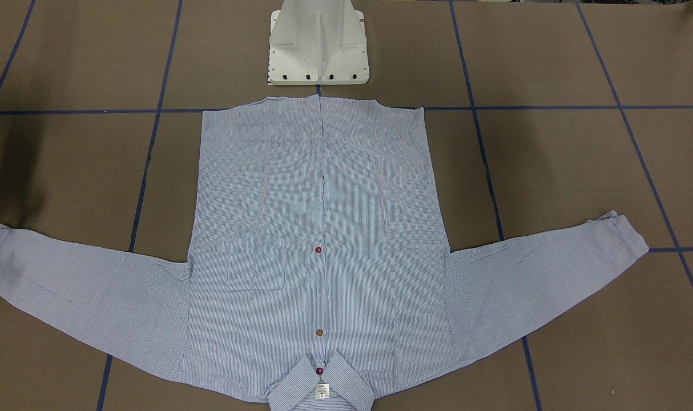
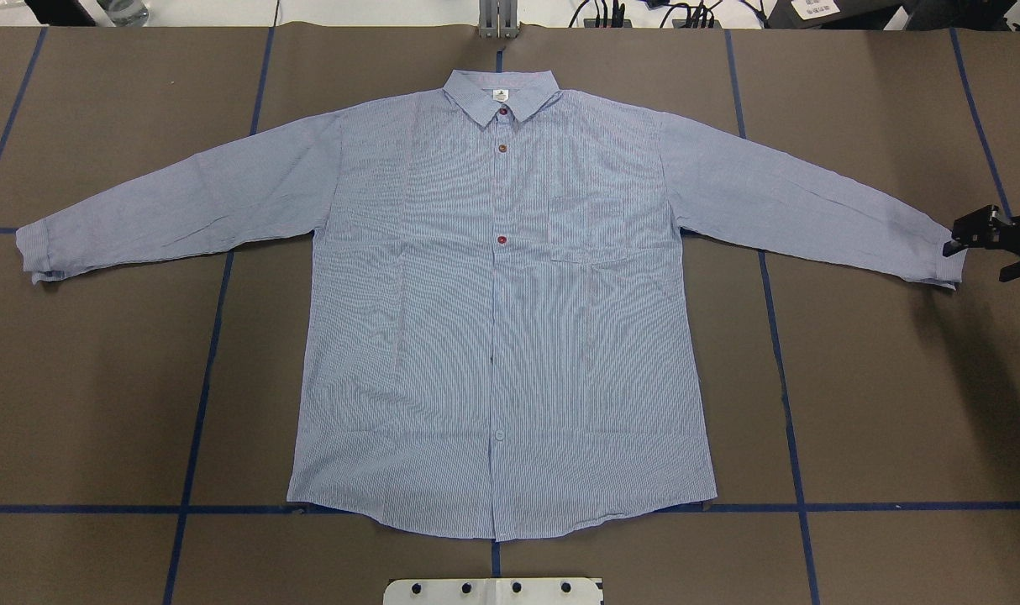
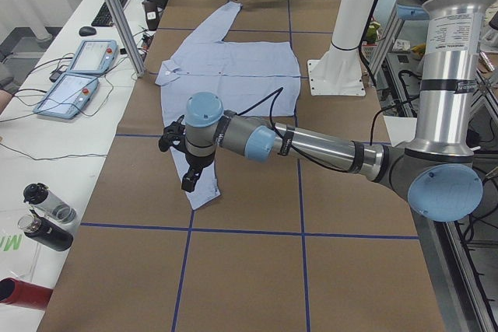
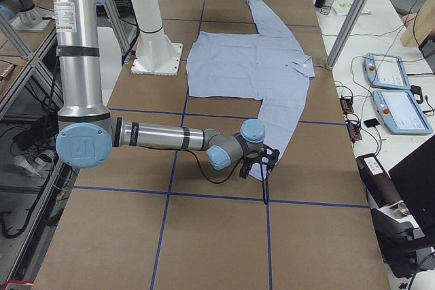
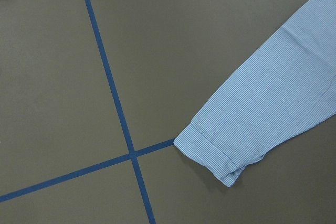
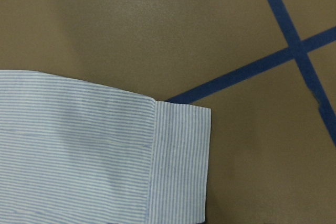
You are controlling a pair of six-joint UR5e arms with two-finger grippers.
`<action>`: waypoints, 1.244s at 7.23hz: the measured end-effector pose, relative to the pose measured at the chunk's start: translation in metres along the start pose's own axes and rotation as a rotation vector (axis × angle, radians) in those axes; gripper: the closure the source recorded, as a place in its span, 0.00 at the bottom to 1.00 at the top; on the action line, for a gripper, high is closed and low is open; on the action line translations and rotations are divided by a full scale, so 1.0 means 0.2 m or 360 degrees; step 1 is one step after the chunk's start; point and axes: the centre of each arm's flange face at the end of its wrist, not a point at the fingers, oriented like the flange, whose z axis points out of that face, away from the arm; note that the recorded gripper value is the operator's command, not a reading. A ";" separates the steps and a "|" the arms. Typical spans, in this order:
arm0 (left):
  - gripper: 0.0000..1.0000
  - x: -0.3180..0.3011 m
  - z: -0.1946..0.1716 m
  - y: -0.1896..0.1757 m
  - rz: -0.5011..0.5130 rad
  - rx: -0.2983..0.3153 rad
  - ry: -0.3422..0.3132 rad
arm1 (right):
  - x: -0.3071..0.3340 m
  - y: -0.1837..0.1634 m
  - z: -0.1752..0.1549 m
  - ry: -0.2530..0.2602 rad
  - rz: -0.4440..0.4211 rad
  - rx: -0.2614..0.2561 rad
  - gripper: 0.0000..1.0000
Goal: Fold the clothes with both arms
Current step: 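Lower the right gripper to the cuff of the nearby sleeve and grasp it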
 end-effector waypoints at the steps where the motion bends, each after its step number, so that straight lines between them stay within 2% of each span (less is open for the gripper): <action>1: 0.00 0.00 0.00 0.00 0.0000 0.0000 0.0001 | -0.01 0.00 0.01 -0.0005 0.0003 -0.0008 0.07; 5: 0.00 0.00 0.00 0.00 0.0004 0.0000 0.0000 | 0.00 0.03 0.11 0.0031 0.0003 -0.0059 0.07; 6: 0.00 0.00 0.00 0.00 0.0005 0.0000 0.0000 | 0.00 0.02 0.13 0.0037 0.0007 -0.0064 0.12; 9: 0.00 0.00 0.00 0.00 0.0006 0.0001 -0.0001 | -0.07 -0.01 0.13 0.0025 0.0053 -0.0060 0.12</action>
